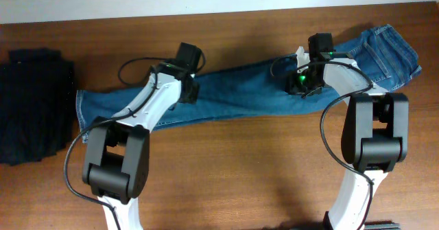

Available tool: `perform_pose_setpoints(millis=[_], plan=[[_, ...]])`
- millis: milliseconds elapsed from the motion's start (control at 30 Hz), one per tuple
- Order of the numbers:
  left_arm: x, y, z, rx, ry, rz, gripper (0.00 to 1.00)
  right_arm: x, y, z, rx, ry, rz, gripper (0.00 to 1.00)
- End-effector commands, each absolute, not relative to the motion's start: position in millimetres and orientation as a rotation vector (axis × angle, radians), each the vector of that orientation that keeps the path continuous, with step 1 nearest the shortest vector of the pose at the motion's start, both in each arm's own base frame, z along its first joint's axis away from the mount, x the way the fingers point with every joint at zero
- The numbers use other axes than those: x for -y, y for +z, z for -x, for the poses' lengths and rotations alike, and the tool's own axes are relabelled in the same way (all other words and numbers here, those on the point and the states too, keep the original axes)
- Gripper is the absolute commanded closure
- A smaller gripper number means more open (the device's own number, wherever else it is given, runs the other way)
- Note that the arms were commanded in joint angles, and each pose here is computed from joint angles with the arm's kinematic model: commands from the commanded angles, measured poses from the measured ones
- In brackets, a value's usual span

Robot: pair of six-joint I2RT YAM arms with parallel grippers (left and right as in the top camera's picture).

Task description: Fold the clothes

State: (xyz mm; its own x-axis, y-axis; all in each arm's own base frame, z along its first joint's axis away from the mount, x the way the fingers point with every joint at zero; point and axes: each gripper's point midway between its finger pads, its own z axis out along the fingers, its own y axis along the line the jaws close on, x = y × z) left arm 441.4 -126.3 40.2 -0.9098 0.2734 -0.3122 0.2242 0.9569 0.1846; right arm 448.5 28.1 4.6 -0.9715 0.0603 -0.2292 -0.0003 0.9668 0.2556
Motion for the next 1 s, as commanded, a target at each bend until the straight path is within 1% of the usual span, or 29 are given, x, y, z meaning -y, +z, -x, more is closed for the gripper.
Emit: perform_pose_setpoints(millis=[0,167,300,433,633,700,767,800,867,933,967], plan=[[118.4,15.7,-442.1,-2.82,0.202,-0.323,0.99,-25.6,-15.1,-440.1,-2.922,0.345,-0.053,0.71],[110.7,-5.6,-452.0,-2.812,0.25,-0.311,0.99,-25.6,-14.9,-440.9,-2.918,0.344,-0.052,0.71],[84.8,6.3,-477.4,-2.704,0.402,-0.224,1.0,-25.6,-14.8,-440.9,-2.918,0.344,-0.052,0.71],[71.4,14.2,-497.0,-2.639,0.388,-0.149,0.99,-25.6,-14.9,-440.9,-2.918,0.344,-0.052,0.71],[32.8,21.7,-518.6,-2.587,0.347,-0.014,0.98,-25.6,-15.0,-440.8,-2.919,0.344,-0.052,0.71],[25.1,24.2,-521.9,-2.598,0.297,0.01,0.94,-25.6,-15.0,-440.8,-2.919,0.344,-0.052,0.71],[23.0,28.7,-521.8,-2.626,0.233,0.017,0.81,-25.6,-14.8,-440.8,-2.918,0.344,-0.052,0.71],[22.8,31.5,-521.2,-2.642,0.204,0.018,0.76,-25.6,-14.8,-440.9,-2.918,0.344,-0.052,0.71],[25.4,43.6,-518.0,-2.679,0.121,0.018,0.76,-25.6,-14.9,-440.9,-2.918,0.344,-0.052,0.71],[32.9,61.3,-514.8,-2.703,0.03,0.034,0.79,-25.6,-14.9,-440.9,-2.918,0.344,-0.052,0.69],[37.9,70.4,-512.7,-2.712,-0.018,0.053,0.85,-25.6,-14.8,-440.9,-2.918,0.344,-0.052,0.66]])
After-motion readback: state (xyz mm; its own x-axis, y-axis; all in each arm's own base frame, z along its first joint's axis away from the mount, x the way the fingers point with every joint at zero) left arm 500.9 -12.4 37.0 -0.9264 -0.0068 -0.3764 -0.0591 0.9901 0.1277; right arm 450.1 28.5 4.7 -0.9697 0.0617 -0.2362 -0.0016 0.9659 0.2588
